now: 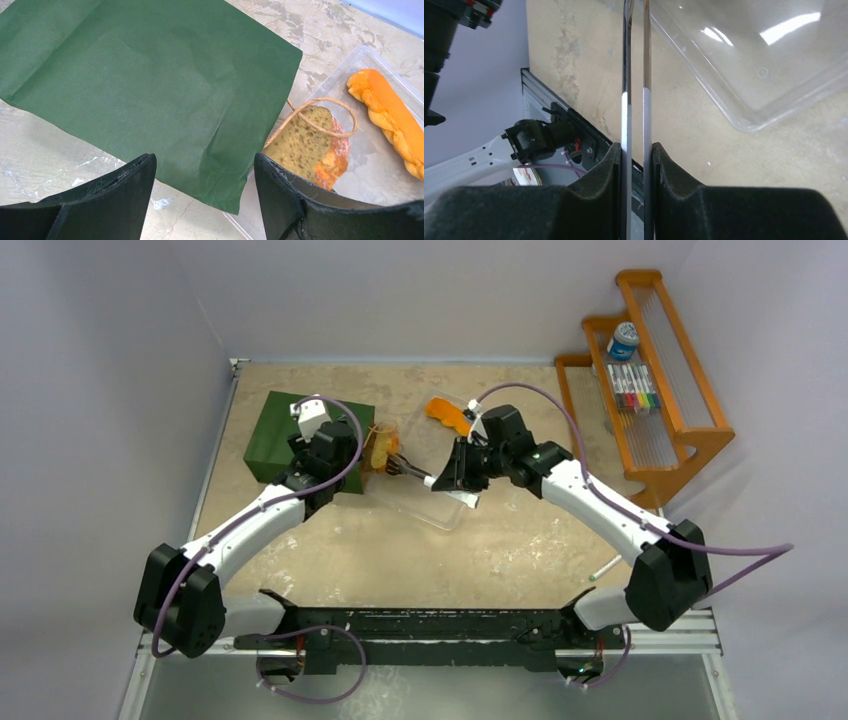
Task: Take the fake bread out of the paper bag
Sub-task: Take out the fake bread from the paper bag, then place the fake bread in the container.
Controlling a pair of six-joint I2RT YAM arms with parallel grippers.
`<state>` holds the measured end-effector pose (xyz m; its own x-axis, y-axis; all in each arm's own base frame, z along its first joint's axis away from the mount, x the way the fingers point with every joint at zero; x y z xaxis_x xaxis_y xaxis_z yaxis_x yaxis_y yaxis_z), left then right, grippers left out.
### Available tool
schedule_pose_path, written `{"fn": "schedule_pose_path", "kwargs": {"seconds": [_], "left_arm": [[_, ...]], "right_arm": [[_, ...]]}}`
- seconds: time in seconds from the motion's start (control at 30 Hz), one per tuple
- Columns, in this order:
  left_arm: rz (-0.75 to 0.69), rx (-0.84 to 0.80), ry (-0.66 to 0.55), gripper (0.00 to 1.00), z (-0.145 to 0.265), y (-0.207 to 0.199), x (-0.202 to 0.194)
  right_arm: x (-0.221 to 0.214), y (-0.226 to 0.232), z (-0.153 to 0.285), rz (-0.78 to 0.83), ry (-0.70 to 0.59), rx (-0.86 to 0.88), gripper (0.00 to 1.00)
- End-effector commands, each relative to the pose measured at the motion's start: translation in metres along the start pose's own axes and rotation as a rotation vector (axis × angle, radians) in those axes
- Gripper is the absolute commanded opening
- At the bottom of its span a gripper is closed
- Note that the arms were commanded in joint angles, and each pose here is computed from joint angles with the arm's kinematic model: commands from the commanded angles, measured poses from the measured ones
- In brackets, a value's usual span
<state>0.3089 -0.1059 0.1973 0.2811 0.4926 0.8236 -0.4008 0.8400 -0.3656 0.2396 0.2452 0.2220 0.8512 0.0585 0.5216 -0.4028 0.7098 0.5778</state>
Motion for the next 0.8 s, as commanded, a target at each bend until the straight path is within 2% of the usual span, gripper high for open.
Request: {"fn": "schedule_pose_path", "kwargs": {"seconds": [0.0, 0.33, 0.53, 0.63, 0.77], "left_arm": [[0.049, -0.024, -0.054, 0.71, -0.001, -0.011, 0.017], [0.056, -0.030, -0.055, 0.71, -0.001, -0.013, 0.019], [0.052, -0.031, -0.057, 0.71, 0.000, -0.014, 0.021], [0.050, -0.036, -0.052, 0.74, 0.000, -0.016, 0.021], [0.040, -0.057, -0.044, 0.83, 0.002, -0.020, 0.024]], "right_arm": [[0.000, 0.001, 0.026, 0.040, -0.047, -0.036, 0.00], [0.001, -0.015, 0.064, 0.006, -0.124, -0.149, 0.00], [0.003, -0.030, 0.060, -0.023, -0.143, -0.156, 0.00], [0.006, -0.040, 0.047, -0.034, -0.134, -0.149, 0.00], [0.016, -0.052, 0.033, -0.050, -0.147, -0.131, 0.00]]}}
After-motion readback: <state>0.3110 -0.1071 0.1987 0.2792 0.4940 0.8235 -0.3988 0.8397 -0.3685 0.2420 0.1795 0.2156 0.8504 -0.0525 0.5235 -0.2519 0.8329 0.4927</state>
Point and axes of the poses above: each gripper's point midway between its finger pads, its own z axis back along the fingers, its own y axis along the line the jaws close on, x = y × z, the point moved 6 cm from there along z, back along the fingers, and after that the axes turned 12 degrees about z, right-handed, at the moved point
